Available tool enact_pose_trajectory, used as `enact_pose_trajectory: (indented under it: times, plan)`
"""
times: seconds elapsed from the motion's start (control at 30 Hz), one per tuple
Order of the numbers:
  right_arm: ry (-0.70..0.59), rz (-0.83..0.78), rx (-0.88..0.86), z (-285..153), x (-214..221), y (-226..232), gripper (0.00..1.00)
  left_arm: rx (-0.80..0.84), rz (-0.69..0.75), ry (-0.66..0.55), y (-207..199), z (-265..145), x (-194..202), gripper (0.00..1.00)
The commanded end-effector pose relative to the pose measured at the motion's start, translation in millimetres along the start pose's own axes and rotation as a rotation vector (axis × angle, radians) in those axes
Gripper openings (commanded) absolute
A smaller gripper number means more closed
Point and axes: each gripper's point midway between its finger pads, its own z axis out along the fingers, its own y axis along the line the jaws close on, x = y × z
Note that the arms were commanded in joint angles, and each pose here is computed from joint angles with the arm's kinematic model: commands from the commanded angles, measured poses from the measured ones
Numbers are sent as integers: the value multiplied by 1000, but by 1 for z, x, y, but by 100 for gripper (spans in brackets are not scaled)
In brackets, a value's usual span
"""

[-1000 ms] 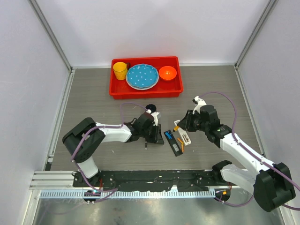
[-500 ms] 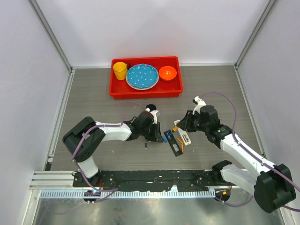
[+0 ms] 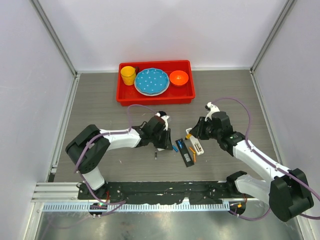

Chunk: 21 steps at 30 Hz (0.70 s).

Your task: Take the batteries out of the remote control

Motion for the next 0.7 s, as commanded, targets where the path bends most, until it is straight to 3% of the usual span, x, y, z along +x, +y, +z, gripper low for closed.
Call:
enact_pose_trajectory:
  times: [0.0, 0.4, 0.67]
  plan:
    - [-57, -15, -66, 1, -18, 15, 1, 33, 22, -28, -12, 3, -19, 23]
    - [-31, 15, -99, 5, -7, 18, 1, -1, 19, -17, -9, 23, -29, 22]
    - [2, 0, -56, 4, 0, 9, 1, -44, 9, 26, 5, 35, -18, 15]
